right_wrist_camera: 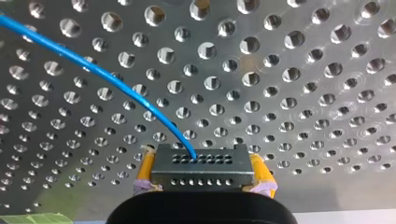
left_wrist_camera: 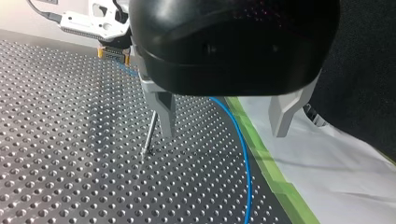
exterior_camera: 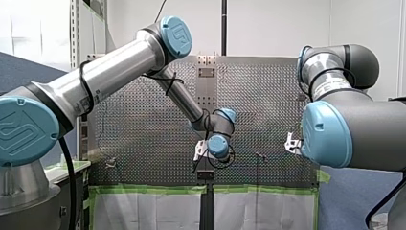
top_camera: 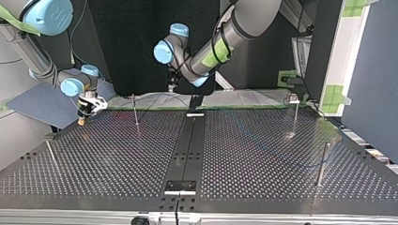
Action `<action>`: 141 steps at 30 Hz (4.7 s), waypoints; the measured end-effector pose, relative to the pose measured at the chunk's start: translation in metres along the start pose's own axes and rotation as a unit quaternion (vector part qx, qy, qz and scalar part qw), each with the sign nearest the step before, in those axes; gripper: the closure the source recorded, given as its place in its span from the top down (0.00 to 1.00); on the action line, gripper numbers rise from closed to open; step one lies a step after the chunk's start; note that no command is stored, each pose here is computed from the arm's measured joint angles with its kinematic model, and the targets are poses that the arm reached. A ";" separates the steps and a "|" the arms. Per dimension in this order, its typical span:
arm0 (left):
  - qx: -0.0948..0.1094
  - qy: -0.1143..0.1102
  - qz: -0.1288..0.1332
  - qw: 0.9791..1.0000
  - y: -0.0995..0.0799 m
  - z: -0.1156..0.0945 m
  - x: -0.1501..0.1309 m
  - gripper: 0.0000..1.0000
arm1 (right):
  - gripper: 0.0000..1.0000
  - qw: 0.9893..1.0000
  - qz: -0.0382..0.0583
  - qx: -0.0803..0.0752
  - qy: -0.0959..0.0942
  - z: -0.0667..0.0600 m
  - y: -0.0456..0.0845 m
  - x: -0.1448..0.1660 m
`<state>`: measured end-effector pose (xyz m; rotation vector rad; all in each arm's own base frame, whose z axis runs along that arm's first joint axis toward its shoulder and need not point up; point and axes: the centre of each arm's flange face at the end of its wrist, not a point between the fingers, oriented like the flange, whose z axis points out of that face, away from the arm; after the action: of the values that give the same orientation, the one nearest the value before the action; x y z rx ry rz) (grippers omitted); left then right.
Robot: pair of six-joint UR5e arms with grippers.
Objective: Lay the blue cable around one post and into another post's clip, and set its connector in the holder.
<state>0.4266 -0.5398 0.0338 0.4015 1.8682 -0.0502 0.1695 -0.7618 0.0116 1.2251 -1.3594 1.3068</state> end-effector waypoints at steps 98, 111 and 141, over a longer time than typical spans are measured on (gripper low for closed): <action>0.102 -0.089 -0.015 0.991 -0.033 -0.077 -0.010 1.00 | 0.00 1.000 0.004 0.020 -0.002 -0.002 -0.013 -0.002; 0.080 -0.133 -0.104 0.982 0.009 -0.091 -0.043 1.00 | 0.00 1.000 0.005 0.025 -0.001 -0.003 -0.021 -0.002; 0.072 -0.224 -0.207 0.950 0.105 -0.141 -0.094 1.00 | 0.00 0.999 -0.003 0.033 -0.009 -0.007 -0.037 -0.005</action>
<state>0.3548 -0.4316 0.1852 0.0775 1.4700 -0.5232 0.2060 -0.7530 0.0125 1.2883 -1.3339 1.3492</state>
